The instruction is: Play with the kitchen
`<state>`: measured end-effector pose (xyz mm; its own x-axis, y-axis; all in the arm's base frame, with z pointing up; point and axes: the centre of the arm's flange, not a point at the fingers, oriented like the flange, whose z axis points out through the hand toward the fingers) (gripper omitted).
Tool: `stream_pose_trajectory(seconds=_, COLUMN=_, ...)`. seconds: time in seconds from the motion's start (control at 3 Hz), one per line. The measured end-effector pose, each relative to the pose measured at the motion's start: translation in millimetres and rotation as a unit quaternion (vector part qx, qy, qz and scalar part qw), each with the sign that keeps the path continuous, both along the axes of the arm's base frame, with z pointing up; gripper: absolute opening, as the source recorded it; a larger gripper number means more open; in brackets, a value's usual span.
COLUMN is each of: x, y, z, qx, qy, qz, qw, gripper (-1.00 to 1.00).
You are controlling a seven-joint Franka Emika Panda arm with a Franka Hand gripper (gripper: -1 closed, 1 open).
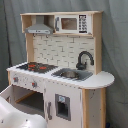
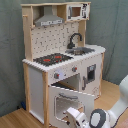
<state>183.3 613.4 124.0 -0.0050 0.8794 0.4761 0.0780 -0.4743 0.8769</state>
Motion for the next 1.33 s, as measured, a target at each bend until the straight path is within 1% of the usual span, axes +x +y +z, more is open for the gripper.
stream_pose_trajectory(seconds=0.33, x=10.0, y=-24.5, z=-4.0, qx=-0.004, qy=-0.013, qz=-0.051, qw=0.9986, gripper=1.0)
stream_pose_trajectory(seconds=0.67, x=9.1, y=-44.4, z=4.0, qx=-0.005, qy=-0.024, qz=-0.092, qw=0.9955, gripper=1.0)
stream_pose_trajectory(seconds=1.0, x=7.0, y=-68.3, z=11.5, qx=-0.008, qy=-0.031, qz=-0.125, qw=0.9916, gripper=1.0)
stream_pose_trajectory(seconds=1.33, x=11.2, y=-96.4, z=16.9, qx=-0.011, qy=-0.038, qz=-0.153, qw=0.9875, gripper=1.0)
